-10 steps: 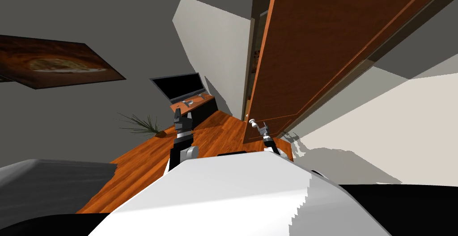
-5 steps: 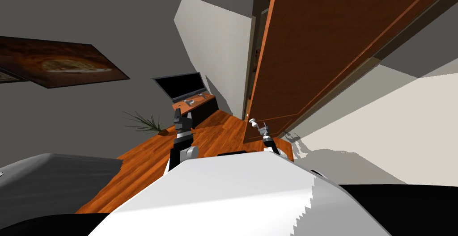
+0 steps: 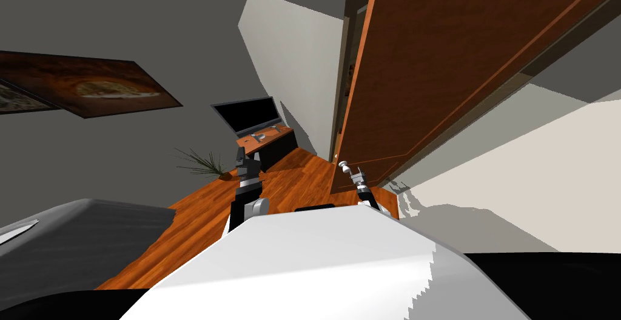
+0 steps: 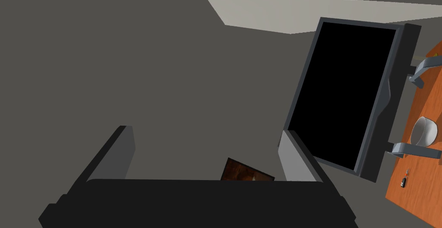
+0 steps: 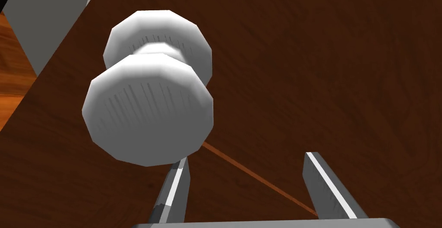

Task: Pull the door open

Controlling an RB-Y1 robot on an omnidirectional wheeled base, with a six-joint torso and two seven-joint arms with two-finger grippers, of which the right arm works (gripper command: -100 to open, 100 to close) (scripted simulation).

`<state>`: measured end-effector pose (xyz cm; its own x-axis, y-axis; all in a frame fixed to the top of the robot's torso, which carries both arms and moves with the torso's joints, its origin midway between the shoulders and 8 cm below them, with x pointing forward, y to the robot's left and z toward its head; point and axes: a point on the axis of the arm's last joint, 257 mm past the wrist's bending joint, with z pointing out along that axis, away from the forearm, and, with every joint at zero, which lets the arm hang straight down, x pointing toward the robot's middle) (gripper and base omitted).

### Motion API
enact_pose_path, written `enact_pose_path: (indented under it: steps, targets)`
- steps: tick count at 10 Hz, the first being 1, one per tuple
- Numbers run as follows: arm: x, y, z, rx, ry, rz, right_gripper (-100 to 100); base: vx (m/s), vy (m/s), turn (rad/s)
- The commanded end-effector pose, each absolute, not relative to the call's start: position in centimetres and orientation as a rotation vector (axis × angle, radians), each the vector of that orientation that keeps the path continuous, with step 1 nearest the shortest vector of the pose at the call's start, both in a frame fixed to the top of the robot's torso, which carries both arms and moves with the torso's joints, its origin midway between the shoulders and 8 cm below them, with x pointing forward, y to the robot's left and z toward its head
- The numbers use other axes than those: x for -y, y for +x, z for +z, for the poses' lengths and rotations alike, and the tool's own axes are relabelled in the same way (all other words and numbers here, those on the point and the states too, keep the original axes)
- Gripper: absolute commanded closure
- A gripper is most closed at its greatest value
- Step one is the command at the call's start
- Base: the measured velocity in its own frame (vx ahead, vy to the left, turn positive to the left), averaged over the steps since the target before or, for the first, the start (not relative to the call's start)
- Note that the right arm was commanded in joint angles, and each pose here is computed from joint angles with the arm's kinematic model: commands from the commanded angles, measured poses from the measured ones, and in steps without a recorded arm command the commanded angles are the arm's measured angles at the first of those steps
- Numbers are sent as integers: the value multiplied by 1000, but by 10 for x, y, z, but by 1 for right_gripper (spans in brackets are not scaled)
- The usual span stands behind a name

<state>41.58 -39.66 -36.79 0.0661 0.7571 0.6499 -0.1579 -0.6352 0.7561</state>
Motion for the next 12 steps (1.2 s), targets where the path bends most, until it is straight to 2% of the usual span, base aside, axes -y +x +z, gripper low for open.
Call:
enact_pose_path:
  steps: [1, 7, 9, 12]
  targets:
    - [372, 423, -372, -614, 1656, 1709, -100, -20, -10, 3]
    - [375, 422, -375, -463, 1764, 1800, -100, -49, -23, 72]
    - [375, 422, -375, -463, 1764, 1800, -100, -9, 1, -18]
    - [377, 420, -377, -355, 1832, 1858, -100, -56, -20, 111]
